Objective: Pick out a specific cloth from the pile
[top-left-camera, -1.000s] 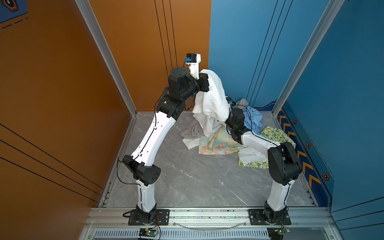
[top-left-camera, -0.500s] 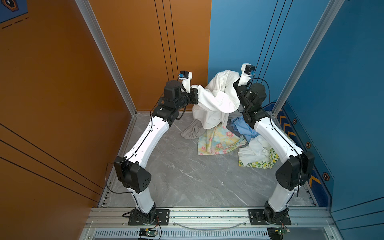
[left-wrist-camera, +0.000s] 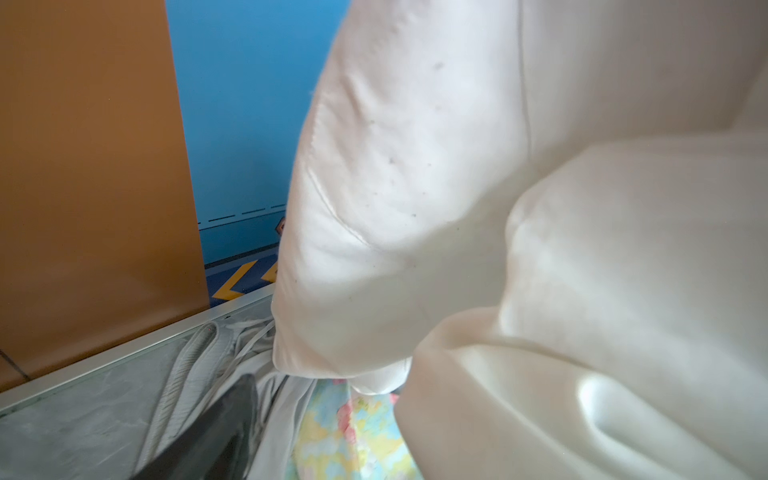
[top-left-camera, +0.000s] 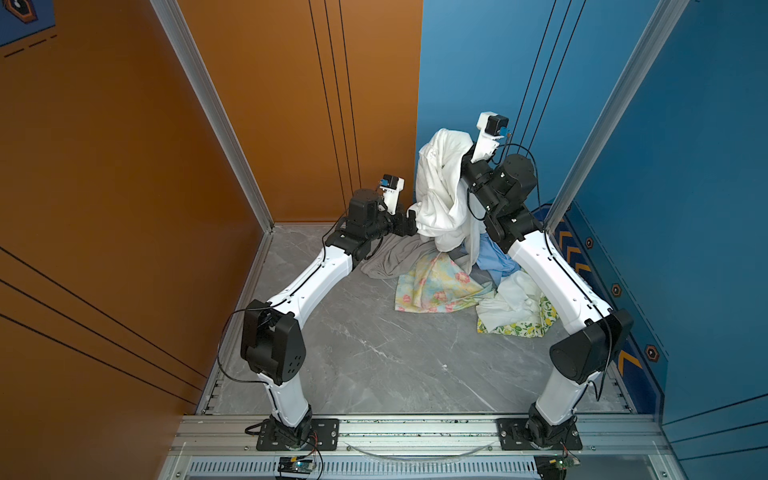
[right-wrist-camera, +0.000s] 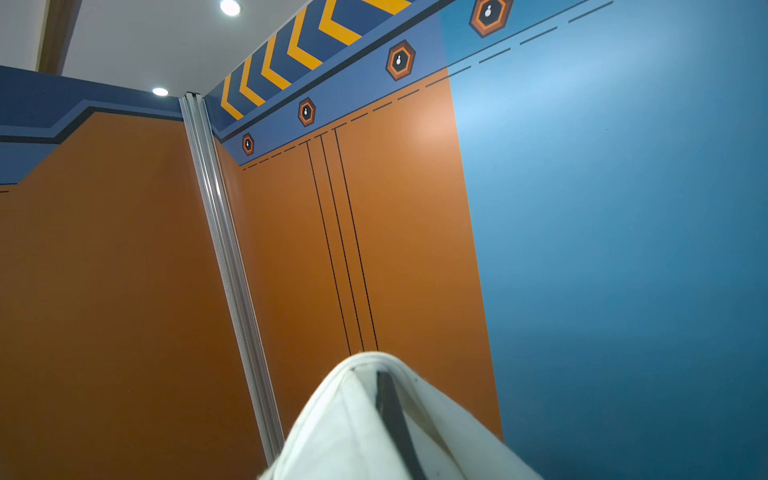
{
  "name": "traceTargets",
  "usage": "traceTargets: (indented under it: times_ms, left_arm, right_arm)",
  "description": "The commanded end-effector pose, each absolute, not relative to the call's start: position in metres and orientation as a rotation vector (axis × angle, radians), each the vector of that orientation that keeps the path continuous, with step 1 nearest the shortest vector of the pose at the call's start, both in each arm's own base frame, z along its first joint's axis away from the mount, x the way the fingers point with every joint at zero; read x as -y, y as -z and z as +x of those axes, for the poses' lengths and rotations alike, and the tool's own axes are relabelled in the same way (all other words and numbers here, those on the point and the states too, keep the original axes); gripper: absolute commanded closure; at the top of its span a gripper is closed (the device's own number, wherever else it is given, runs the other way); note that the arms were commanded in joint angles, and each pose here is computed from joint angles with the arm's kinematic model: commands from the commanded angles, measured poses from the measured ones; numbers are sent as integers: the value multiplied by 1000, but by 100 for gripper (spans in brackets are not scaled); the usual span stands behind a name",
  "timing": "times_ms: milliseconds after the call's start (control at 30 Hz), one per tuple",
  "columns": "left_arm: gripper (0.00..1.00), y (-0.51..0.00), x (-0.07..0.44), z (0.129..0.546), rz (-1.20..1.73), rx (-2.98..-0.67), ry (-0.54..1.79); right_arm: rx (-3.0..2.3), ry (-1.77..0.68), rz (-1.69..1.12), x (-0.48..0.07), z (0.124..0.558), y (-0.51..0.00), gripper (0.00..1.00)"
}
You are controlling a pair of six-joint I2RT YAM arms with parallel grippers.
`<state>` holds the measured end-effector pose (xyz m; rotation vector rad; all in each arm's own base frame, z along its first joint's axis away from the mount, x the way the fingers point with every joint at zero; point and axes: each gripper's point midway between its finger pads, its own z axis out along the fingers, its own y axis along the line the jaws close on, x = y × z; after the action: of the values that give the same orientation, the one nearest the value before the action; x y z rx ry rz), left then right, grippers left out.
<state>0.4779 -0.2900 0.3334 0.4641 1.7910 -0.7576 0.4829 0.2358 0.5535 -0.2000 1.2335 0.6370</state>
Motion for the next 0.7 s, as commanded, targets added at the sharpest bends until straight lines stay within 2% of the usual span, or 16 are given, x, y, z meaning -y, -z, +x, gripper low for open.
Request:
traceTargets:
  times_ms: [0,100,300,500,667]
  left_arm:
    - [2,-294,282,471,531,-1837,713]
    - [2,-268,261,458,538,-1887,723]
    - [2,-258,235,418,546,-1916,844]
    - [2,-303,232,376,570,-1763,985]
    - [2,-336,232,356,634,-1660,983]
  right_arm:
    - [-1232,-630,-209,-225,471,-565,100]
    - [-1251,-618,-204,-220,476,-560,100]
    - [-1292,-583,-205,-212,488,-546,100]
    - [-1347,-567,-209,-214,503,-522,100]
    - [-1404,-568,-229,-226,508,-501,100]
